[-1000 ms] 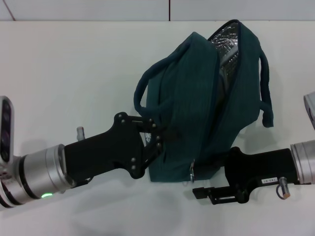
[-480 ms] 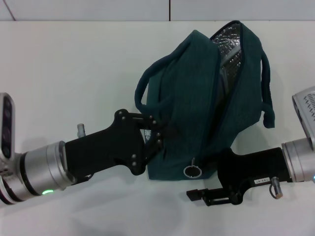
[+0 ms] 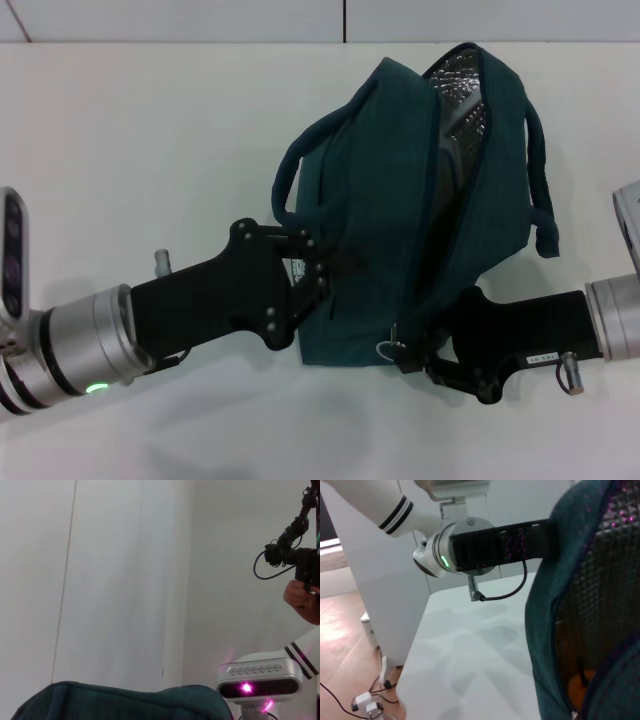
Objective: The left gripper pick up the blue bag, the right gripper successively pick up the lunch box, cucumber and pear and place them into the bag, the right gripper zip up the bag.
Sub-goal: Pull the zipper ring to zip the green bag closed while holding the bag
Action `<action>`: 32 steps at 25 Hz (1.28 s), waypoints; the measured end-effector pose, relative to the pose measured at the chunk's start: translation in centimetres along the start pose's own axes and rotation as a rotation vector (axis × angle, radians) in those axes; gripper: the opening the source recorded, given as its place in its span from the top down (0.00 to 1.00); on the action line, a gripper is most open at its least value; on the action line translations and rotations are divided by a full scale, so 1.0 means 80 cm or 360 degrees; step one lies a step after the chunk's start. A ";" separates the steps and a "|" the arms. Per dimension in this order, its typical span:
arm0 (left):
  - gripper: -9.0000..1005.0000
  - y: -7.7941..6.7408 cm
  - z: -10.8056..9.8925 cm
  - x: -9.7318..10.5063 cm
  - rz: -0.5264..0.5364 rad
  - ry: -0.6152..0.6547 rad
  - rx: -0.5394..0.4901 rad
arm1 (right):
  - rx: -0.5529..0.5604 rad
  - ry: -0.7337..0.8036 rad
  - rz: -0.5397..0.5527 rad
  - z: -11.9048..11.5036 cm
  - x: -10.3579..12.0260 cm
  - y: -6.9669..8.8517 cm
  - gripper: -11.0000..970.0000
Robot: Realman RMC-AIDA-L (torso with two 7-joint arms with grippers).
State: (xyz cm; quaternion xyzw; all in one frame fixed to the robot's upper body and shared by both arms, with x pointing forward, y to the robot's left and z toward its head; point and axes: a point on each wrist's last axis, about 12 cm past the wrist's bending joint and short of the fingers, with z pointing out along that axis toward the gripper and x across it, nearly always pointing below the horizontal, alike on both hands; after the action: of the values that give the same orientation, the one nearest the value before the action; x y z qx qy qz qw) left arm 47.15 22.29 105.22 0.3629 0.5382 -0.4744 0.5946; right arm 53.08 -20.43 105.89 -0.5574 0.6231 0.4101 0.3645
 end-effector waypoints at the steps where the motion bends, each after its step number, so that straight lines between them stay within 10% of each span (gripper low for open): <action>1: 0.94 0.001 0.000 0.000 0.0001 0.0000 -0.0007 | 0.0001 -0.0002 -0.0017 0.000 -0.001 0.000 0.72; 6: 0.94 0.003 -0.003 0.003 -0.0003 -0.0039 -0.0125 | -0.0006 -0.0022 -0.0124 -0.002 -0.005 0.001 0.94; 25: 0.87 -0.012 -0.030 0.018 -0.0091 -0.0089 -0.0375 | 0.0114 -0.0202 -0.0361 -0.014 -0.031 -0.008 0.97; 32: 0.57 -0.027 -0.052 0.024 -0.0123 -0.0094 -0.0465 | 0.0122 -0.0233 -0.0407 -0.012 -0.037 -0.010 0.97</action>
State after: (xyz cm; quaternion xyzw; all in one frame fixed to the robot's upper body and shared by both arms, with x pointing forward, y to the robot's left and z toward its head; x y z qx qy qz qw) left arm 43.84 25.23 102.82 0.2373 0.5973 -0.4242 0.6379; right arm 54.23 -20.16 108.87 -0.5867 0.5339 0.3758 0.4791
